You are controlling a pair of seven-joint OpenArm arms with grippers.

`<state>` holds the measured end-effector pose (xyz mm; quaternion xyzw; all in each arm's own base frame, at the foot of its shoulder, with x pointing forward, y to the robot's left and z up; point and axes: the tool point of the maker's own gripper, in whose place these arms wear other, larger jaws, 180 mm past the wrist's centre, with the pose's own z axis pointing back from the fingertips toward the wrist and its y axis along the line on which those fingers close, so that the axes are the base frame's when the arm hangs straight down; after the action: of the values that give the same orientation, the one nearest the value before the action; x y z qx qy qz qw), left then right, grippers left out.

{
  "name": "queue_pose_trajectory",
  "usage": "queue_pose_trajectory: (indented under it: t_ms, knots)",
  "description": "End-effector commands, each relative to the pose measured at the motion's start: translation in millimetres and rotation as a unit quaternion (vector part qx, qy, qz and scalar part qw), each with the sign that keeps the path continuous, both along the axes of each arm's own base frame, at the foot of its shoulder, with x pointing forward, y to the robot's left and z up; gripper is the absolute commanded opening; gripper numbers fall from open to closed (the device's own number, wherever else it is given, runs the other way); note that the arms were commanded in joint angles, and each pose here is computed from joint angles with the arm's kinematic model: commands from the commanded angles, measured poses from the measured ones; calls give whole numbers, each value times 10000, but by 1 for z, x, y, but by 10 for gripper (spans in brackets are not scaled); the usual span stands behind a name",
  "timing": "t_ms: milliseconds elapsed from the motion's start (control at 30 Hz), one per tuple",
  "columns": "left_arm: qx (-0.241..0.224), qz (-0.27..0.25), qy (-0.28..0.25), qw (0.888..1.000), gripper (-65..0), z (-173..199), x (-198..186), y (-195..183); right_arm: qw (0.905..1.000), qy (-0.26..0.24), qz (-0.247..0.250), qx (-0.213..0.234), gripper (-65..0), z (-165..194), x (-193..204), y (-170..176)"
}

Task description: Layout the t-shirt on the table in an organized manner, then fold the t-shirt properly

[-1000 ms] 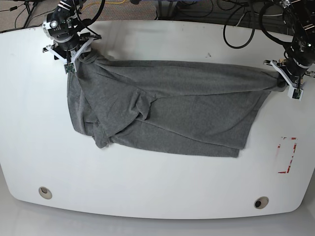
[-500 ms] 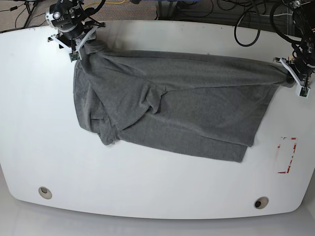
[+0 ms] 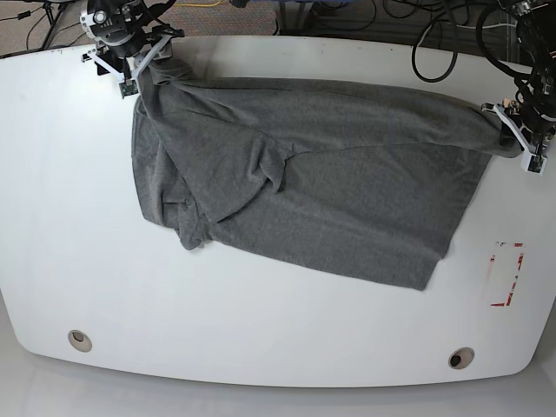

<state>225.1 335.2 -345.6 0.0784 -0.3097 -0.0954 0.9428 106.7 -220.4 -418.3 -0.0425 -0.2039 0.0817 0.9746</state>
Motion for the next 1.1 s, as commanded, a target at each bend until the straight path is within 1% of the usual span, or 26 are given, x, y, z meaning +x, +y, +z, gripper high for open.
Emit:
queue_pose_trajectory:
  t_ms: [0,33,67,133,233,333,433,567,633,800,933,1067]
  knots:
    - [103,-58,-183,9998,-332,12,7,4,10000,-8,12,-46,-101,3,0,-2]
    - [103,-58,-183,9998,-311,12,7,4,10000,-4,13,-52,-65,3,0,-2]
    - [96,-59,-186,9998,-304,12,7,3,10000,-4,13,-52,-41,3,0,-2]
    - [89,-60,-197,9997,-308,13,7,3,10000,-10,23,-69,-14,4,0,-3]
    - [83,-72,-211,9997,-318,13,8,2,10000,36,31,-82,-30,3,-3,-4]
    - [139,-143,-319,9993,-317,21,12,-1,9999,23,6,-119,-60,5,-4,-6]
    - [225,-408,-377,9982,-317,28,14,-8,9998,126,49,-159,-81,4,-12,-8]
    - [306,-752,-291,9963,-317,29,13,-14,9996,154,109,-220,-82,6,-13,-12]
    - [345,-837,-253,9956,-318,30,14,-15,9995,163,120,-236,-82,6,-14,-12]
    - [437,-839,-212,9953,-318,34,20,-12,9991,163,191,-354,-90,9,-13,-21]
    - [438,-840,-243,9952,-318,35,22,-12,9989,74,241,-393,-90,12,-5,-24]
    - [442,-845,-341,9949,-318,40,28,-13,9987,-268,261,-342,-100,21,19,-26]
